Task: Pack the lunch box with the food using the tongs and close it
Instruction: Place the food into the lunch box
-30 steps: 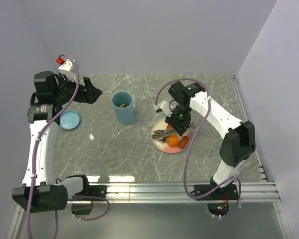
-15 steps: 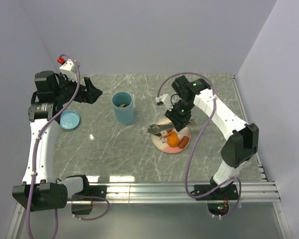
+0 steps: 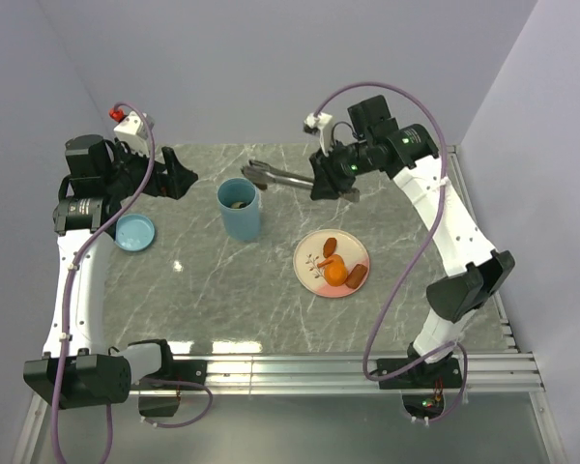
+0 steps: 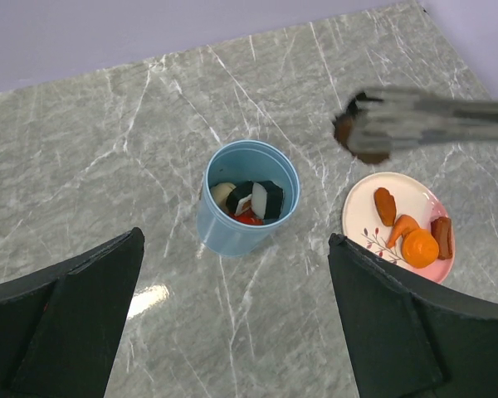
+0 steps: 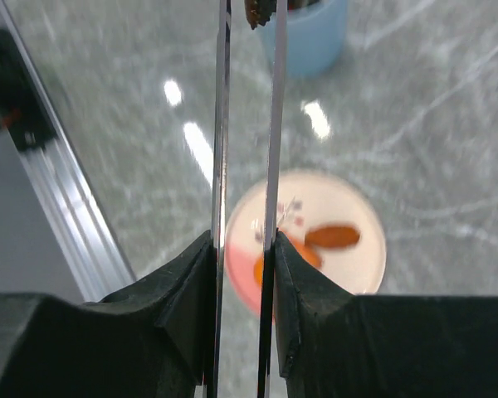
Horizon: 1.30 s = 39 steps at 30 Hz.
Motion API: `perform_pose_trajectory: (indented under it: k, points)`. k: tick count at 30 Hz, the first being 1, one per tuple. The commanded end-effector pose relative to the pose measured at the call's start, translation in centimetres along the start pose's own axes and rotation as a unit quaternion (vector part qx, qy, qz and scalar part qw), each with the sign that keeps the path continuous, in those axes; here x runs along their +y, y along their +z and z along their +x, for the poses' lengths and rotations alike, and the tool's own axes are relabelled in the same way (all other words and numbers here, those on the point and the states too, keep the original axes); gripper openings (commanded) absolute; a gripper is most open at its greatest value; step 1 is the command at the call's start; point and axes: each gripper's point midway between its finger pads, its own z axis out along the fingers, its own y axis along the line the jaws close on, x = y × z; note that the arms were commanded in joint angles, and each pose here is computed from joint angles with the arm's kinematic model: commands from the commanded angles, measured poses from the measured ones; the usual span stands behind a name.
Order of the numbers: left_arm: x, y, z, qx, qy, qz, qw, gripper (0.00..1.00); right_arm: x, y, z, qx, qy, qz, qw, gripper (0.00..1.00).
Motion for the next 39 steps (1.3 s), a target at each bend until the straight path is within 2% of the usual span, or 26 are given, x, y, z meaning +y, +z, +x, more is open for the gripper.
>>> perform_pose_trajectory:
  k: [1,14,19,30,33,34,36,39]
  points:
    - [-0.5,-0.5,-2.2,-0.028,0.018,0.007,0.999,0.99,-0.5,1.2,-5.4,-0.081,0.008,-0.015,0.997,0.13]
    - [-0.1,-0.4,-2.3,-0.038,0.004,-0.006,0.999,0.99,-1.0,7.4,-6.0,-0.068,0.038,-0.054,0.996,0.17]
    - [-0.1,-0.4,-2.1,-0.038,-0.004,-0.007,0.999,1.00,-0.3,9.1,-3.8,-0.032,0.044,-0.073,0.996,0.18]
    - [-0.1,-0.4,-1.9,-0.038,-0.006,-0.007,0.999,0.99,-0.1,10.5,-1.1,-0.001,0.069,-0.080,0.994,0.24]
    - [-0.1,-0.4,-1.8,-0.035,-0.007,-0.007,0.999,0.99,-0.1,10.6,-1.3,-0.002,0.071,-0.082,0.994,0.30]
    - [-0.2,-0.4,-1.8,-0.035,-0.007,-0.007,0.999,0.99,-0.1,10.5,-1.3,-0.003,0.072,-0.082,0.994,0.38]
    - [-0.1,-0.4,-1.8,-0.035,-0.007,-0.008,0.999,0.99,0.0,10.3,-1.5,-0.006,0.072,-0.084,0.994,0.45]
    - [-0.1,-0.4,-1.9,-0.035,-0.005,-0.009,0.999,0.99,0.3,9.8,-2.1,-0.013,0.069,-0.085,0.994,0.50]
